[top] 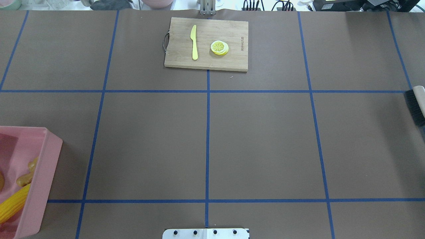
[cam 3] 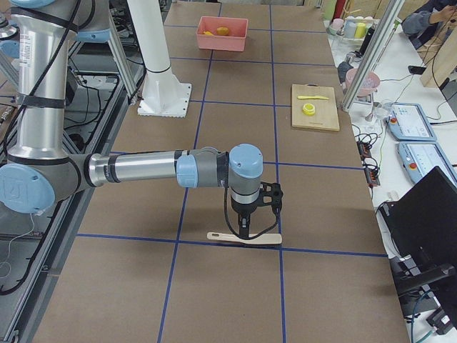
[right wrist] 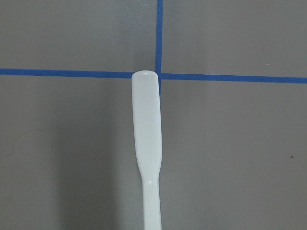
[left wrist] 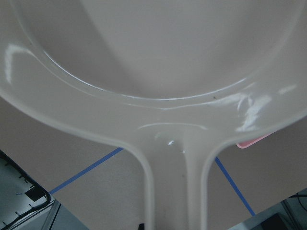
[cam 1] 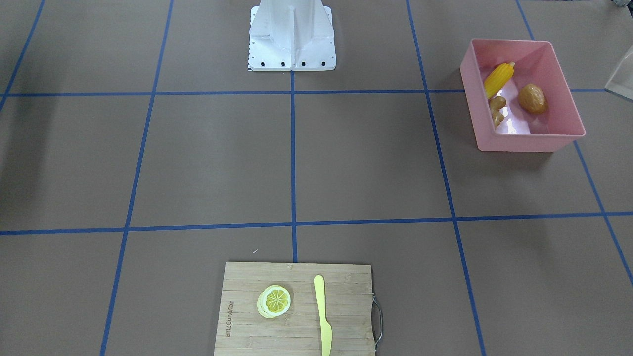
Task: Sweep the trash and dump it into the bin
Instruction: 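Hold the emptied dustpan over the pink bin with the left gripper, then carry the empty dustpan away from the bin onto the table with the left gripper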
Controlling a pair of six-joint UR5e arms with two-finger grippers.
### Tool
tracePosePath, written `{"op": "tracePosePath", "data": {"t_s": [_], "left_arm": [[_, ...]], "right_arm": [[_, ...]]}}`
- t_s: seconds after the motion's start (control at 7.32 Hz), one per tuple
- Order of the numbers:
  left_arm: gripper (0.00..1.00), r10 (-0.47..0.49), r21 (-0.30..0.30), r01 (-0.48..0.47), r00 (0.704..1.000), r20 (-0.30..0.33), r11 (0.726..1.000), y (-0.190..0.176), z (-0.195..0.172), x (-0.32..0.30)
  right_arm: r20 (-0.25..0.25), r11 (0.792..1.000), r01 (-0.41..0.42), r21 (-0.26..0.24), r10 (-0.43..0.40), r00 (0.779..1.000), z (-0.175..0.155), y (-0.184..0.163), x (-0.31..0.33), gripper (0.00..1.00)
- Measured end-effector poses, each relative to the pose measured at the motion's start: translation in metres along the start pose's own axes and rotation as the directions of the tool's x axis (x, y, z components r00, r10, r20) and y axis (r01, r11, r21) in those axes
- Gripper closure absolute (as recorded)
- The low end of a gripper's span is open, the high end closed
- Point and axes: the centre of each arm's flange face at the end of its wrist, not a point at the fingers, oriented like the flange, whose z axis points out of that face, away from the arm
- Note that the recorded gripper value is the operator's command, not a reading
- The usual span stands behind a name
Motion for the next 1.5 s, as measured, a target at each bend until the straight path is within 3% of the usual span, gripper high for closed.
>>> {"op": "tracePosePath", "data": {"t_s": [0.41, 0.96, 1.23, 1.5], "left_arm": [[1.0, -0.081, 0.128, 0.084, 0.996, -0.026, 0.988, -0.021, 0.014, -0.029], [1.0, -0.174, 0.237, 0.172, 0.985, -0.015, 0.956, -0.069, 0.019, -0.063], [1.0, -0.081, 0.235, 0.074, 0.997, 0.019, 0.969, -0.123, 0.017, -0.05], [1.0, 0.076, 0.23, -0.092, 0.994, 0.081, 0.969, -0.18, 0.02, -0.018]], "right_arm": [[-0.001, 1.0, -0.001, -0.002, 0.001, 1.0, 0.001, 0.0, 0.001, 0.0], [-0.003, 1.0, -0.003, -0.002, 0.003, 1.0, 0.001, 0.001, 0.002, 0.0], [-0.003, 1.0, -0.002, -0.002, 0.002, 1.0, 0.001, 0.001, 0.001, 0.0], [-0.003, 1.0, -0.002, -0.003, 0.002, 1.0, 0.001, 0.001, 0.001, 0.0]]}}
